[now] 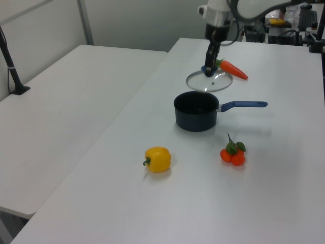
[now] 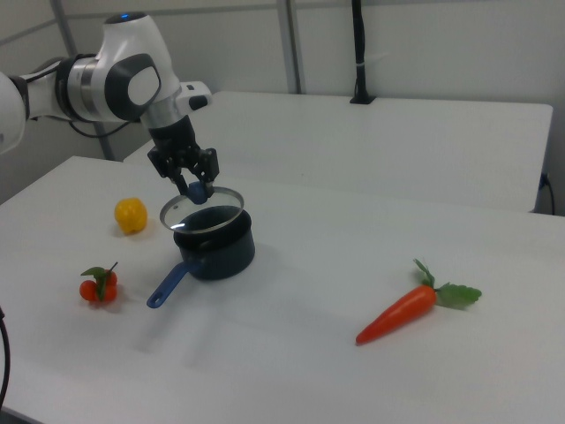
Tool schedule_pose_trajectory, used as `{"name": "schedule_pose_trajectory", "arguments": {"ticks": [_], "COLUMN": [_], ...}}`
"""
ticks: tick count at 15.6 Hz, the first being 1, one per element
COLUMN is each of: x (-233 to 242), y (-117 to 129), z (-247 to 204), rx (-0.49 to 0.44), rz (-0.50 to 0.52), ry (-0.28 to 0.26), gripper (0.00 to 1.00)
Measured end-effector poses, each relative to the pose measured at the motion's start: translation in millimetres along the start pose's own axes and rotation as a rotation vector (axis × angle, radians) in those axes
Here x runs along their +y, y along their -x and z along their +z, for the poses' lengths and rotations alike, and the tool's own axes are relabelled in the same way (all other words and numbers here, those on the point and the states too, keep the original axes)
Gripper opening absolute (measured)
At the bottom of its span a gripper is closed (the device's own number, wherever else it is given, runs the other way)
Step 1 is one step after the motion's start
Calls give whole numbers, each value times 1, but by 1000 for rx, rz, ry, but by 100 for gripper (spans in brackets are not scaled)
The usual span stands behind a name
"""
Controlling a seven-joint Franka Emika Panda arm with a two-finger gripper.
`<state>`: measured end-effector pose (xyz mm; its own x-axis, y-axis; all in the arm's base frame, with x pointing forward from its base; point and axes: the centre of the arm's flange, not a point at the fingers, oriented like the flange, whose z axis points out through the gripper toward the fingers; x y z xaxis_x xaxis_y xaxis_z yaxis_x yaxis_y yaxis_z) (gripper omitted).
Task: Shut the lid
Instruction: 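Carry the lifted lid over the saucepan and lower it onto the rim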
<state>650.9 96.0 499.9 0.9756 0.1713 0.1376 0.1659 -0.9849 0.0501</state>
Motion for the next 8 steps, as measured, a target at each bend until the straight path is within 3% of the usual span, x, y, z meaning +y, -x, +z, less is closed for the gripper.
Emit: {"name": "schedule_pose_trajectory", "arguments": {"ticks": [8], "x": [-22], "y": [-30], "z": [55], "rx": [27], "rz": [-36], "ry": [5], "gripper": [61]}}
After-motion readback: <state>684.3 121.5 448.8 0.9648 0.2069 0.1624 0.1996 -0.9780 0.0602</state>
